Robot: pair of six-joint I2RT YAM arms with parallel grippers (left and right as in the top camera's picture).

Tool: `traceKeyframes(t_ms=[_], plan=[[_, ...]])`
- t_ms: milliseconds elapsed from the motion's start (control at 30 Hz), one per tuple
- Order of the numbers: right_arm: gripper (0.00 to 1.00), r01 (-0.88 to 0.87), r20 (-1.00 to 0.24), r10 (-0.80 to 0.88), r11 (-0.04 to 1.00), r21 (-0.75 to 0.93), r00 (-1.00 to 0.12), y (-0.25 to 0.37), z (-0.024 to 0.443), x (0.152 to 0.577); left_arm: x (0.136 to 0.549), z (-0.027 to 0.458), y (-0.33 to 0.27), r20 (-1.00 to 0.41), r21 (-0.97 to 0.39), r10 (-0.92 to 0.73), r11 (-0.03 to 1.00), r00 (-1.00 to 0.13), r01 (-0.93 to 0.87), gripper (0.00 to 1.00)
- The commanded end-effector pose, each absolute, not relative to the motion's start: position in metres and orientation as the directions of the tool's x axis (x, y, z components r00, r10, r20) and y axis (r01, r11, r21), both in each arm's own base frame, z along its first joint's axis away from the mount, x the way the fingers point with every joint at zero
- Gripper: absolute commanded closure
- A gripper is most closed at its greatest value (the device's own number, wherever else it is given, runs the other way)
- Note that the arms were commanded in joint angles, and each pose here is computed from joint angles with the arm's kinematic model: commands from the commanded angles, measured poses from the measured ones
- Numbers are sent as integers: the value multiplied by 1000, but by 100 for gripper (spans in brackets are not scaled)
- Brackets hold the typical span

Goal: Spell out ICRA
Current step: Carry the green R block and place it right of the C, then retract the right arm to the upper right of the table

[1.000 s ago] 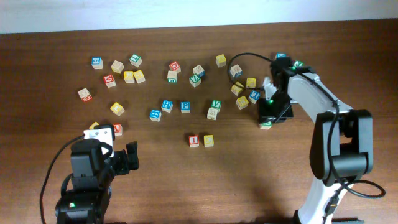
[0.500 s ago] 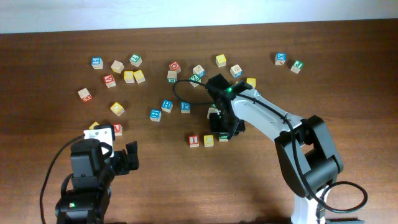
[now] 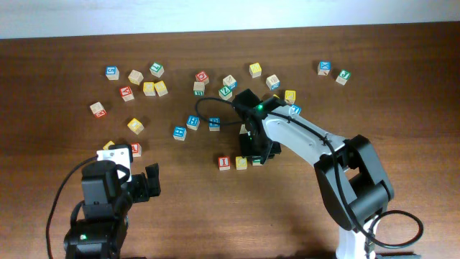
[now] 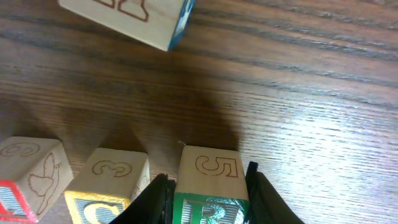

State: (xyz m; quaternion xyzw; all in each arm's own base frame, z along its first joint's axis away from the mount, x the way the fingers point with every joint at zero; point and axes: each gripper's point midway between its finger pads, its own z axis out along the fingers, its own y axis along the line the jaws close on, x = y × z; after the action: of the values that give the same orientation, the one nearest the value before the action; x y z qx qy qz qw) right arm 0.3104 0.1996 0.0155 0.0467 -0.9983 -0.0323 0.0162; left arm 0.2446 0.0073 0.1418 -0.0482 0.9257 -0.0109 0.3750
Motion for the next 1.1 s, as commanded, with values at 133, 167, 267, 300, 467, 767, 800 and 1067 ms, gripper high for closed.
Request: traceKeyframes(t_ms=[133,167,267,300,467,767,800,1067], plan=[[60,-99,37,-100,994,35,-994,195,13,308,247,149,10,-707,-44,-89,996,-701,-82,1],[60,-99,35,-101,994,36,-994,195,13,308,247,149,10,-707,-44,-89,996,-701,-82,1],[54,-97,12,-98,994,46,-995,198,13,314,247,149,10,-707,-44,-89,996,-701,-82,1],[54,-92,1,-93,994,51,-996,197,13,318,247,149,10,-707,-44,-89,996,-701,-81,1],[51,-45,-90,-37,995,89,-995,193,33,354,247,149,10,-707,-44,-89,996,-701,-82,1],[13,198,-184,207,978,66,-961,89,173,413,247,149,10,-708,-44,-89,996,-701,-82,1],[2,252,-177,259,966,63,-950,66,183,412,247,149,10,-707,-44,-89,996,-701,-82,1],[2,650,-86,648,760,-2,-757,-114,186,371,247,149,10,-708,-44,-89,996,-701,-82,1]])
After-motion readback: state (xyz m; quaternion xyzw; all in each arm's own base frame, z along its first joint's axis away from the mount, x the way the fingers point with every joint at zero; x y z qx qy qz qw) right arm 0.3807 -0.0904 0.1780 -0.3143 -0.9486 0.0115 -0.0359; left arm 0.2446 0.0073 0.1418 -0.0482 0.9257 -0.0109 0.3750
